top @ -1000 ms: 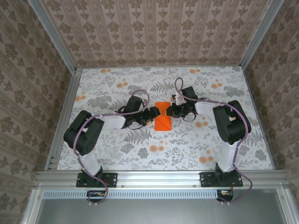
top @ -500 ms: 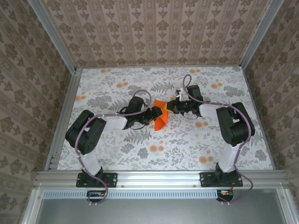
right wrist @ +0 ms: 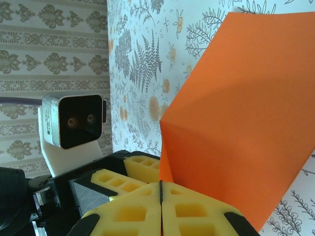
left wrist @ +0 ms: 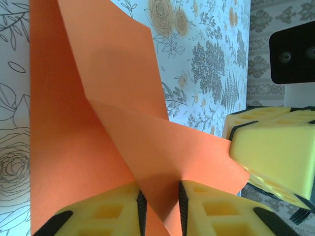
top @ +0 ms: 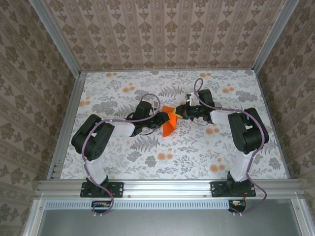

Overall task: Fold a paper plane with a square sheet of paper (pick it up from the middle)
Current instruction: Turn over the paper at the center of the table, then move the square sheet of paper to the center of the table.

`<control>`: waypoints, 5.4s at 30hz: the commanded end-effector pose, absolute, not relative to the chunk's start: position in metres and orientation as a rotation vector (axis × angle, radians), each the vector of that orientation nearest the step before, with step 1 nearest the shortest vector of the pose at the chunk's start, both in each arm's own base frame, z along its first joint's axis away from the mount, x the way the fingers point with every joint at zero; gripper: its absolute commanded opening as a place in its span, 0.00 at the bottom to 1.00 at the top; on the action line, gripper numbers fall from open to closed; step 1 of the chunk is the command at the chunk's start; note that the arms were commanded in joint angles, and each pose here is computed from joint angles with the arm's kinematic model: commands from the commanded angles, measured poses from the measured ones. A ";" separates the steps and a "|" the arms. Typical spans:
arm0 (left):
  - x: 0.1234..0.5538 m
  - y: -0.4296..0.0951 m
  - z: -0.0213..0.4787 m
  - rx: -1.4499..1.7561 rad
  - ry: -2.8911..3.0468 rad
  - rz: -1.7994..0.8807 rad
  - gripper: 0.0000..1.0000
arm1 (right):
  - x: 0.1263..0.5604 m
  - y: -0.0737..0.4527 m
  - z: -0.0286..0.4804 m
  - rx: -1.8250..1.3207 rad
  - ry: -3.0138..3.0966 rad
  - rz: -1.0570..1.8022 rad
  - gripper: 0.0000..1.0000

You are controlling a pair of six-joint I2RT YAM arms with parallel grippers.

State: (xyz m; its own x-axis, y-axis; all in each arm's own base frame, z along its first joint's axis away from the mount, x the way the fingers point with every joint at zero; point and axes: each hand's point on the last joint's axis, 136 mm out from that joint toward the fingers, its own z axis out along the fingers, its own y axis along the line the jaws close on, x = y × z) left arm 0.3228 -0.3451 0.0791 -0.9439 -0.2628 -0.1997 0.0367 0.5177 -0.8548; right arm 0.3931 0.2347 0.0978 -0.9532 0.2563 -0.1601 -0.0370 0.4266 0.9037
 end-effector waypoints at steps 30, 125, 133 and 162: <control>0.303 -0.239 0.191 0.157 2.578 -0.451 0.08 | 0.355 0.098 0.189 0.194 2.277 0.525 0.98; 0.383 -0.239 0.021 -0.195 2.907 -0.592 0.22 | 0.319 0.268 0.070 0.192 2.728 0.965 0.81; 0.340 -0.223 0.006 -0.413 2.980 -0.475 0.23 | 0.301 0.281 0.065 0.248 2.777 0.991 0.77; 0.299 -0.197 -0.003 -0.602 2.962 -0.389 0.23 | 0.263 0.324 0.022 0.296 2.974 0.932 0.41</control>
State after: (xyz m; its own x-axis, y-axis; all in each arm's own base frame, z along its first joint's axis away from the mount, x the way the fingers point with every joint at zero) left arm 0.3194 -0.2137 0.0183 -0.9207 -0.3798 -0.0901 -0.3275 0.8771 -0.3513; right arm 0.2673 0.3209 0.0264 -0.9831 0.1826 0.0101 0.1544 0.7990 0.5811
